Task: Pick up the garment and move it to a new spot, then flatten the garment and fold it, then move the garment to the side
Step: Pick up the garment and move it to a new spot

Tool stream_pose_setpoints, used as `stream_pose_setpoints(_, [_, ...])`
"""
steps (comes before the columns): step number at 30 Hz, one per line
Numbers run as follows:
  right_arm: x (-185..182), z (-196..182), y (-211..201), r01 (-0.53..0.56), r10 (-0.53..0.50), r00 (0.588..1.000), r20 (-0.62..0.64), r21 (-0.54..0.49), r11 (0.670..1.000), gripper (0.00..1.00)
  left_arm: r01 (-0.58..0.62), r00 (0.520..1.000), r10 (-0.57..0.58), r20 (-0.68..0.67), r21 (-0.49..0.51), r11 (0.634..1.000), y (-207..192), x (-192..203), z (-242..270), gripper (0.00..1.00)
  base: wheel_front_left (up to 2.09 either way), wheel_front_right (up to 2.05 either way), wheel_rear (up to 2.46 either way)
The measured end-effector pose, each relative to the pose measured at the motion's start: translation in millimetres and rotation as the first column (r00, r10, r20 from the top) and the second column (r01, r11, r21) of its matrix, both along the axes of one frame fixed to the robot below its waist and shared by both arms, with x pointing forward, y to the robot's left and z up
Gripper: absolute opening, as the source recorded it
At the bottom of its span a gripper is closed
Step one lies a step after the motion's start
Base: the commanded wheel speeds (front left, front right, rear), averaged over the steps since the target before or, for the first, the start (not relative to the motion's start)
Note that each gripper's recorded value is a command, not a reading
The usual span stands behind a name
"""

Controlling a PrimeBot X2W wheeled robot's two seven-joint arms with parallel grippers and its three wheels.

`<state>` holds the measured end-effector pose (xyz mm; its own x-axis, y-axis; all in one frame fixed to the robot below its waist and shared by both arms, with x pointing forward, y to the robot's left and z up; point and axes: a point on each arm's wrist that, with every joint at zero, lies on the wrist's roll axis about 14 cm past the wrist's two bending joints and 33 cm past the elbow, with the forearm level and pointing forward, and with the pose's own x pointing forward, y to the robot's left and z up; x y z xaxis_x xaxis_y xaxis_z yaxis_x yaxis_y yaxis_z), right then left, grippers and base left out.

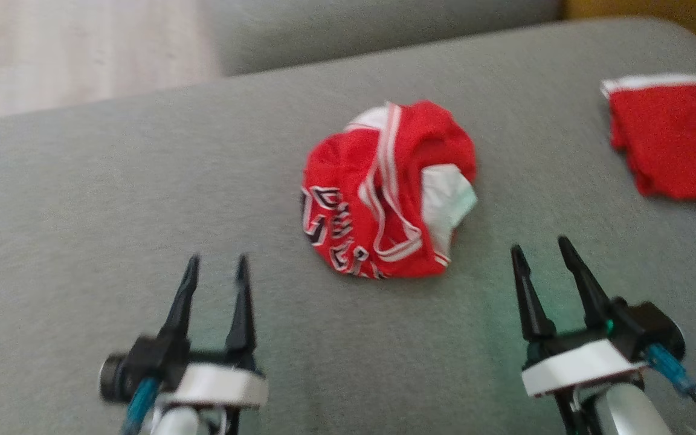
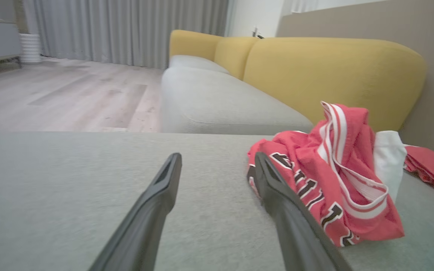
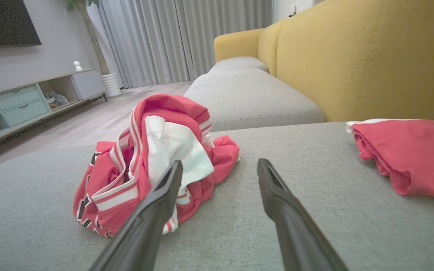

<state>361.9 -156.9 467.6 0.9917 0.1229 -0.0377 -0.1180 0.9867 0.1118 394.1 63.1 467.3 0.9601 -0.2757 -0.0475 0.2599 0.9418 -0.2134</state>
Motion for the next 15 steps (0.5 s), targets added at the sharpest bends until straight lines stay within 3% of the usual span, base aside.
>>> stream_pose_setpoints(6, [-9, 4, 21, -0.063, 0.063, 0.998, 0.013, 0.007, 0.998, 1.0, -0.204, 0.978, 0.204, 0.039, 0.001, 0.979, 63, -48, 15, 1.0, 0.0, 0.0, 0.0])
stream_pose_setpoints(15, [-23, 3, 38, -0.119, 0.119, 0.993, 0.01, 0.008, 0.993, 1.0, -0.278, 0.96, 0.276, 0.055, 0.033, 0.96, 85, -88, 15, 1.0, 0.0, 0.0, 0.0])
